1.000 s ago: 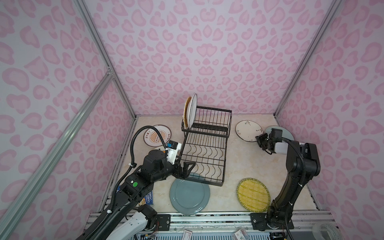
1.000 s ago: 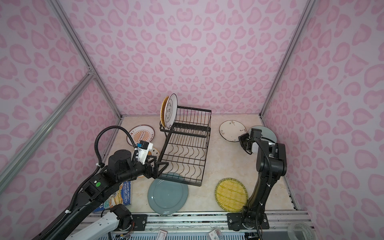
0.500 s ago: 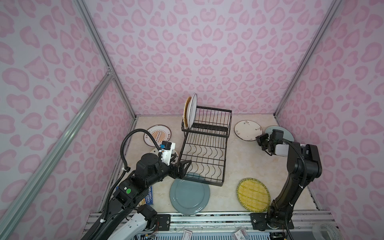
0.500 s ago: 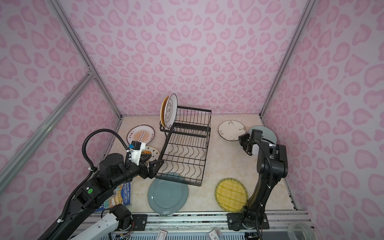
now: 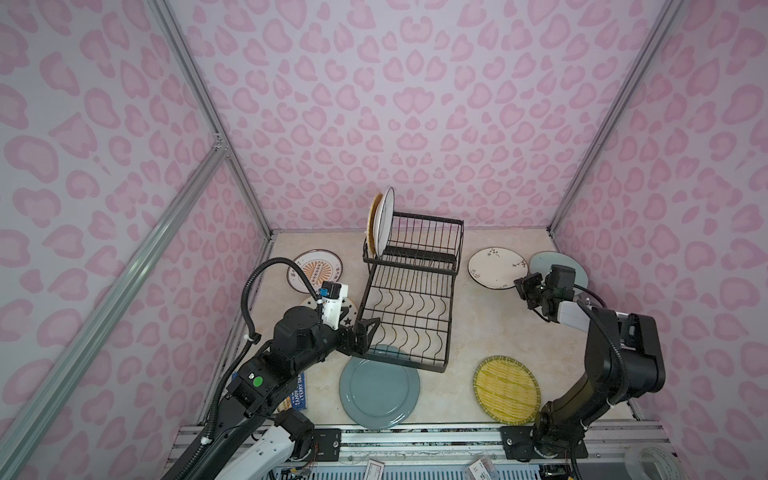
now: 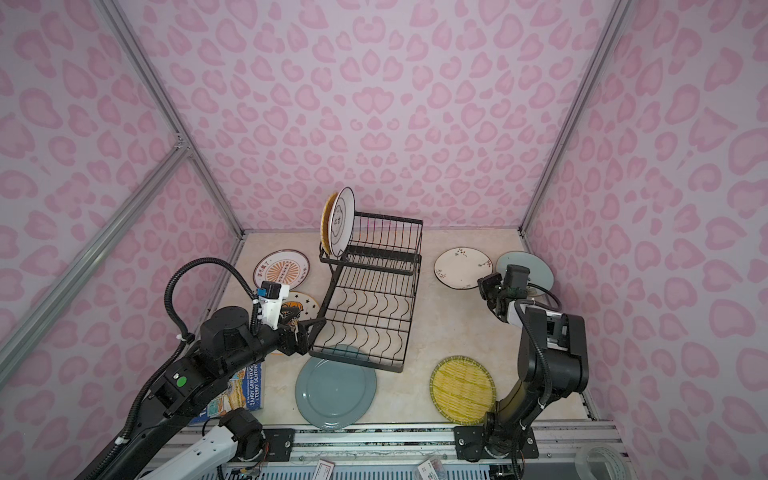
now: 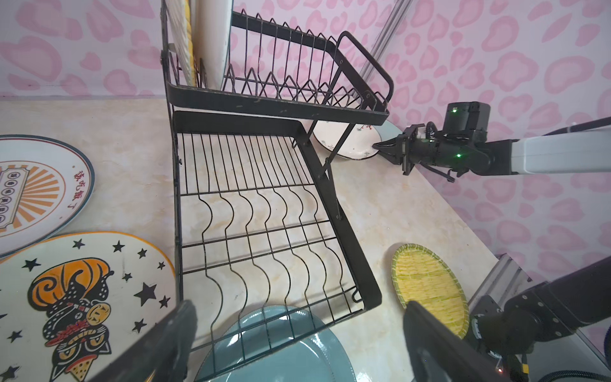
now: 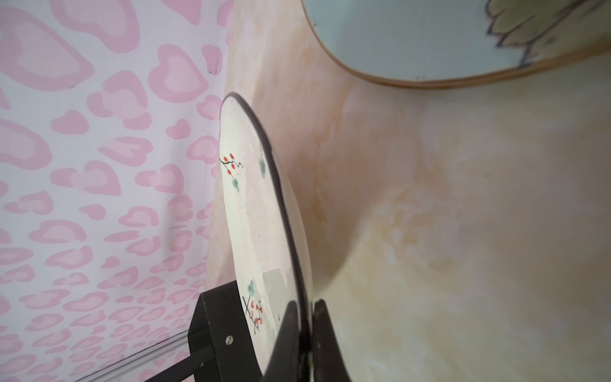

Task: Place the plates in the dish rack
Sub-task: 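Slide the berry plate toward the rack with the right gripper while the left gripper approaches, then grasp the berry plate rim with the left gripper beside the right gripper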

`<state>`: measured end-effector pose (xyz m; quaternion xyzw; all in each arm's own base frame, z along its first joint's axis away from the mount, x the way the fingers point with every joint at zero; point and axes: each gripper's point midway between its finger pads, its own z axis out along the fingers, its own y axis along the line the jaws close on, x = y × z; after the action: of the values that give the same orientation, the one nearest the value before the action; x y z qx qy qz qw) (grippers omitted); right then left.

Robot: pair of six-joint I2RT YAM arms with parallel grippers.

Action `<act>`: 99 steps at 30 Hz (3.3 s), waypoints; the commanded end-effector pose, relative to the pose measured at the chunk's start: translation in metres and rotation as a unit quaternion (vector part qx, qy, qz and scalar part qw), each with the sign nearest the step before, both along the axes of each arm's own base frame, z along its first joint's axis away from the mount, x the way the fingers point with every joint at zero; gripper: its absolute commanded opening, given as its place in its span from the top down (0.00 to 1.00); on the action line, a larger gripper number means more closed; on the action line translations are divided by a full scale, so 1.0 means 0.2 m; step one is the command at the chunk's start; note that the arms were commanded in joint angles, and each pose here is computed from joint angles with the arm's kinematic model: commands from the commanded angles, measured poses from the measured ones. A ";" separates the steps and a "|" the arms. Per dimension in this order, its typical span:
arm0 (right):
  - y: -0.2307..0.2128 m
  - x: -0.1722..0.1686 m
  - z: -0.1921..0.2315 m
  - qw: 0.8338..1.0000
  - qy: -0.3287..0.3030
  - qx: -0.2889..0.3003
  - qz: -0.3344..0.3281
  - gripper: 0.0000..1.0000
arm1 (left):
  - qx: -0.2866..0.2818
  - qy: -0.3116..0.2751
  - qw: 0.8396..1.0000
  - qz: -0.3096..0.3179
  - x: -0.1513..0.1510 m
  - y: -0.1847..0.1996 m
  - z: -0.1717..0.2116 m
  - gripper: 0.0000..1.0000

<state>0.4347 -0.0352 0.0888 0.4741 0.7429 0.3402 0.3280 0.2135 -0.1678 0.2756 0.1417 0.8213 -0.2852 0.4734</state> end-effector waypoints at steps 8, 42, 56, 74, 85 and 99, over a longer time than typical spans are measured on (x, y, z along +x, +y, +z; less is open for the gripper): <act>0.06 -0.32 0.25 0.995 -0.082 -0.034 0.051 1.00 | 0.014 0.002 1.000 0.016 0.04 0.02 -0.03 0.01; 0.52 -0.93 0.49 0.970 -0.142 -0.036 0.197 1.00 | -0.124 0.156 0.977 -0.071 0.00 -0.54 -0.37 0.00; 0.71 -0.98 0.48 0.957 -0.145 -0.032 0.248 1.00 | -0.172 0.204 0.959 -0.095 0.09 -0.86 -0.42 0.21; 0.73 -1.00 0.49 0.956 -0.159 -0.015 0.246 1.00 | -0.151 0.215 0.965 -0.013 0.21 -0.80 -0.50 0.30; 0.75 -1.00 0.53 0.952 -0.171 -0.001 0.252 1.00 | -0.168 0.251 0.952 -0.048 0.23 -0.90 -0.56 0.36; 0.76 -1.01 0.56 0.951 -0.175 0.000 0.255 1.00 | -0.232 0.267 0.930 -0.097 0.23 -0.99 -0.52 0.77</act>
<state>0.2275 0.1102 0.1739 0.2336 0.7935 0.4600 0.3228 0.2596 -0.3570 0.1550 0.0157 0.8362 -0.5012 0.2221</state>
